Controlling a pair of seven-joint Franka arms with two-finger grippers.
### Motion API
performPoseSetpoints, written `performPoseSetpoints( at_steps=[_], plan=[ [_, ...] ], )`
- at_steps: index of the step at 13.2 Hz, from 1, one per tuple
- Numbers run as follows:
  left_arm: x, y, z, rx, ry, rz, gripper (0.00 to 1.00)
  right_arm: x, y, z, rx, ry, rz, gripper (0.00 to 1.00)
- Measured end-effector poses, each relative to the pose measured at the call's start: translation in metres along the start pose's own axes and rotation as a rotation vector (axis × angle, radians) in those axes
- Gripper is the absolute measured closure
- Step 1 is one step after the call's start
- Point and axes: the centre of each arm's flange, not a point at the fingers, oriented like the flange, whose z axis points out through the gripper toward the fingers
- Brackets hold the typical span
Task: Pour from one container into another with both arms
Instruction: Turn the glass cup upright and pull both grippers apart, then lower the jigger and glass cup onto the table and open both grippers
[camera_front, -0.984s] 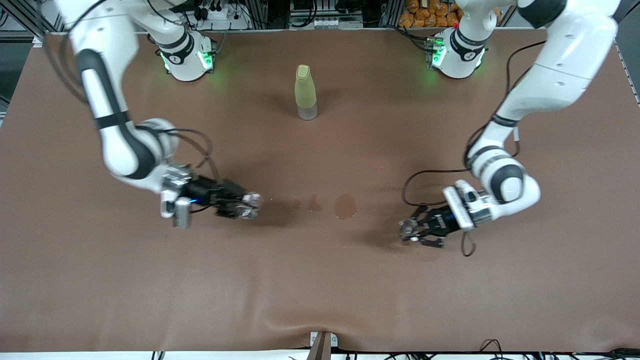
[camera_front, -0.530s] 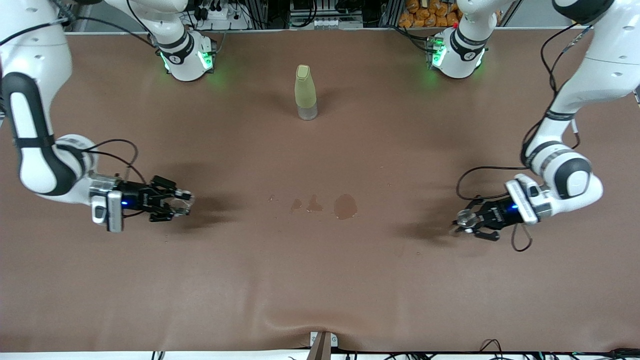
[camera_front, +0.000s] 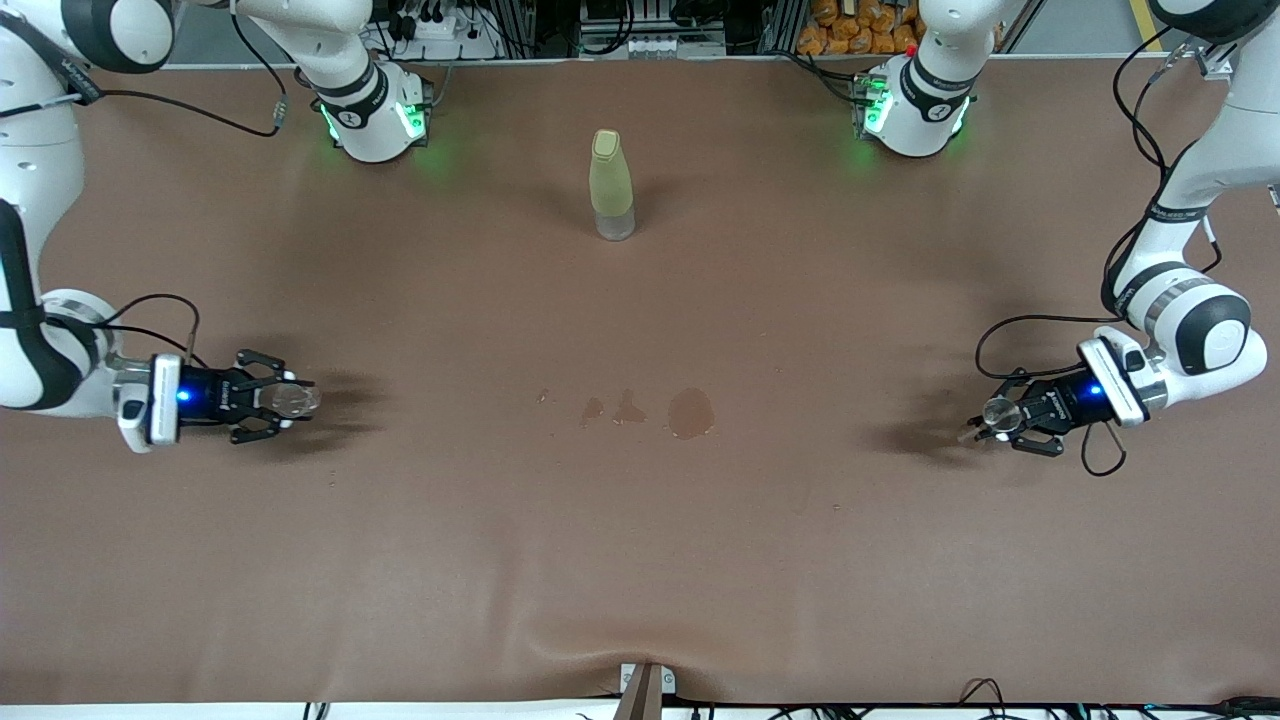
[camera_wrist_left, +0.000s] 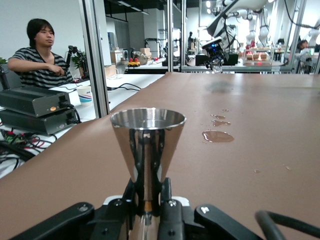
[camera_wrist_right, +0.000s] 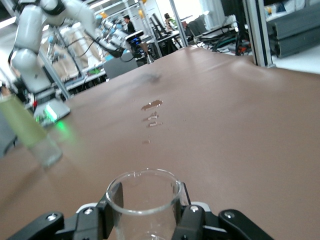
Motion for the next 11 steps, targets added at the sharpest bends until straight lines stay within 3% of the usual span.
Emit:
performPoseSetpoints(
  at_steps=[2,6,11],
  plan=[
    [-0.021,0.008,-0.007,0.008,0.013,-0.038,0.79,-0.027,-0.002,-0.022,-0.013,0.004,-0.088,0.5],
    [-0.051,0.02,-0.005,-0.002,0.037,-0.087,0.79,-0.083,0.003,-0.027,0.016,0.081,-0.18,0.5],
    [-0.068,0.028,-0.014,-0.018,0.021,-0.103,0.79,-0.103,0.007,-0.029,0.039,0.129,-0.188,0.5]
  ],
)
